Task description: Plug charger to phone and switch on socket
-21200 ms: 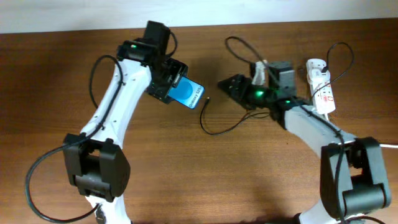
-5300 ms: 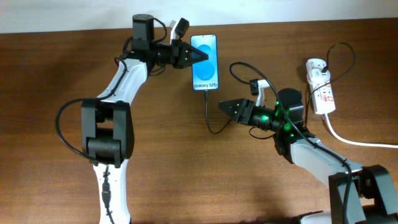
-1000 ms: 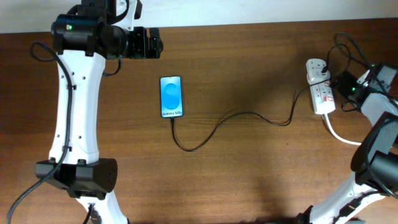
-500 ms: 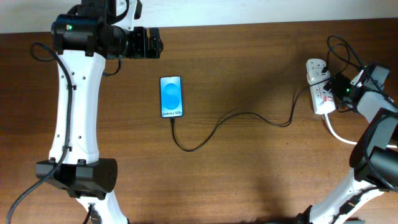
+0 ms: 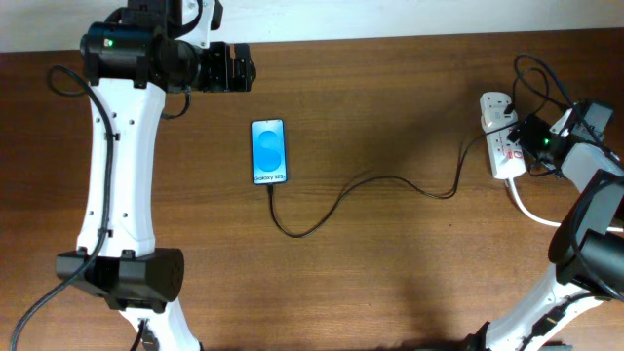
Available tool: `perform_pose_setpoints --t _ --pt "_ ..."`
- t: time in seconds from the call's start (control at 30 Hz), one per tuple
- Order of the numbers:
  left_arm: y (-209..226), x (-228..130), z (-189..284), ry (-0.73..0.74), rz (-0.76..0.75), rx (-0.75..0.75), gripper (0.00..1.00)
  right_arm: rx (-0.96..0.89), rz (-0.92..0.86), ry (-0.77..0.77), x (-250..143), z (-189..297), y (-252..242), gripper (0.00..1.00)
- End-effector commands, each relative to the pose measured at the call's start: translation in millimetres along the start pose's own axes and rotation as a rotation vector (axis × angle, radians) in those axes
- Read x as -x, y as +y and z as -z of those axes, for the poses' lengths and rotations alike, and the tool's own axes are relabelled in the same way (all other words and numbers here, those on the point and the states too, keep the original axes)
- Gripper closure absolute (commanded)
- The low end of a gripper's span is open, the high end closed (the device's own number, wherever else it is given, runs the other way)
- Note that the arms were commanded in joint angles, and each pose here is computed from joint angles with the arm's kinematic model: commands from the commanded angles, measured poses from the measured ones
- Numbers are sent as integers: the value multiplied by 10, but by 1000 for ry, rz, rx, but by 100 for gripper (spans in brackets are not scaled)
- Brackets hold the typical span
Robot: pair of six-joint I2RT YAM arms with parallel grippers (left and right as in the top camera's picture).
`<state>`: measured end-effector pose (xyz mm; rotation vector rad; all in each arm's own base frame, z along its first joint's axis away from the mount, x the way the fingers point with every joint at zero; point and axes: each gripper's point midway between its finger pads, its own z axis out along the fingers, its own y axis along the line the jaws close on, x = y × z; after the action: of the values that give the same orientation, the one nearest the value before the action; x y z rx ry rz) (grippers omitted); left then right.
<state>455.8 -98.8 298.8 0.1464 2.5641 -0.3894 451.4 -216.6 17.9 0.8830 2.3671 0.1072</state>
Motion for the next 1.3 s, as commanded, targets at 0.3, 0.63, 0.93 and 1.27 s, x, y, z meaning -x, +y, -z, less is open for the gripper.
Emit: perform_pose_setpoints --t 0.3,0.63,0.93,1.27 --pt "-27 49 130 -35 -13 1 1 24 74 92 -337 -116 269 1" --pt "-27 49 130 -35 -13 1 1 34 89 152 -523 -115 405 2" --pt "-27 49 130 -35 -13 1 1 -12 -60 92 -117 260 118 2" --pt "-27 49 130 -35 -13 1 1 296 125 38 -111 2246 912 1"
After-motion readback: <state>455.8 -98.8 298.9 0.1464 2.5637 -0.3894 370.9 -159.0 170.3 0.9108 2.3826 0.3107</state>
